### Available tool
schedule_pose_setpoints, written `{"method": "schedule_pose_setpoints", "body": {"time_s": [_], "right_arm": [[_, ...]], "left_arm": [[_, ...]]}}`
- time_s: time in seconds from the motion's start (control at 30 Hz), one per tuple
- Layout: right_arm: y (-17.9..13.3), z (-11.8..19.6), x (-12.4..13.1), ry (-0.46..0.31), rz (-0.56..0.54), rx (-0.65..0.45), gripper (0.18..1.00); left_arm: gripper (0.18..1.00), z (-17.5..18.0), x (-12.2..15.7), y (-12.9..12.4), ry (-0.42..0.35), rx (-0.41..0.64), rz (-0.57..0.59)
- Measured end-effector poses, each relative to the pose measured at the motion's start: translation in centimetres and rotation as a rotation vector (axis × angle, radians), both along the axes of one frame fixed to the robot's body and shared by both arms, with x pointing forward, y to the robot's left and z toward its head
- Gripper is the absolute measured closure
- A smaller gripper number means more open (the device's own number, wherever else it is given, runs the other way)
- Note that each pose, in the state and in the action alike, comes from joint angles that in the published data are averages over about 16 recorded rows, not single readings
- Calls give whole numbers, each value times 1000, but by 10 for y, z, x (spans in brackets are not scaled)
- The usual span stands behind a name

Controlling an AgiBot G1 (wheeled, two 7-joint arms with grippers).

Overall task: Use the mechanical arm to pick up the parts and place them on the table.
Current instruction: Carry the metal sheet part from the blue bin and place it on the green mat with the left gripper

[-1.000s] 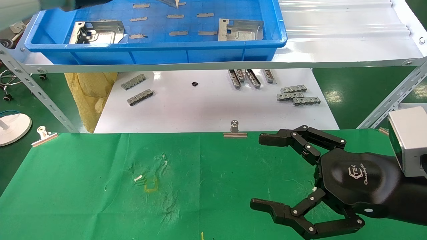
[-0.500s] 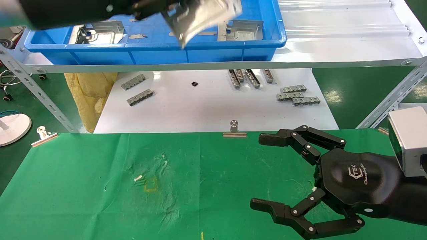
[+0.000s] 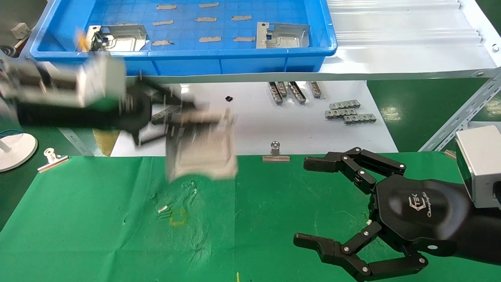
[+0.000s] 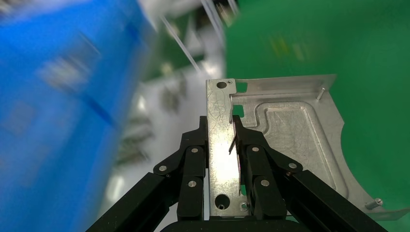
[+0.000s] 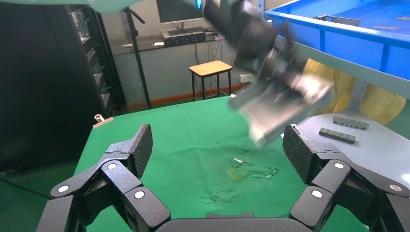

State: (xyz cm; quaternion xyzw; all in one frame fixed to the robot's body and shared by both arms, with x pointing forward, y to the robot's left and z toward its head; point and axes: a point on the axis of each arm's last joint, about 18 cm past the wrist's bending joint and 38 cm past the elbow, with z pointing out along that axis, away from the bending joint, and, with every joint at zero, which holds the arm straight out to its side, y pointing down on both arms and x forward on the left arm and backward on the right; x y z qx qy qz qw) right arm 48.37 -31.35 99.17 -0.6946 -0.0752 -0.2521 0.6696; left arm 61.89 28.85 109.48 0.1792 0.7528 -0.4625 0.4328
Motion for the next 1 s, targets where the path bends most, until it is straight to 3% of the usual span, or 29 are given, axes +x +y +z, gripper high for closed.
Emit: {"method": "schedule_pose_setpoints", "body": {"time_s": [0.27, 0.47, 0.77, 1.0], "right_arm": [[0, 0, 0, 0, 0, 0, 179], [0, 0, 0, 0, 0, 0, 179], [0, 0, 0, 0, 0, 0, 179], [0, 0, 0, 0, 0, 0, 179]], "left_arm": [[911, -76, 30, 19, 55, 157, 91], [911, -113, 47, 27, 78, 223, 143], [904, -133, 59, 32, 61, 277, 180], [876, -134, 57, 32, 63, 254, 172]]}}
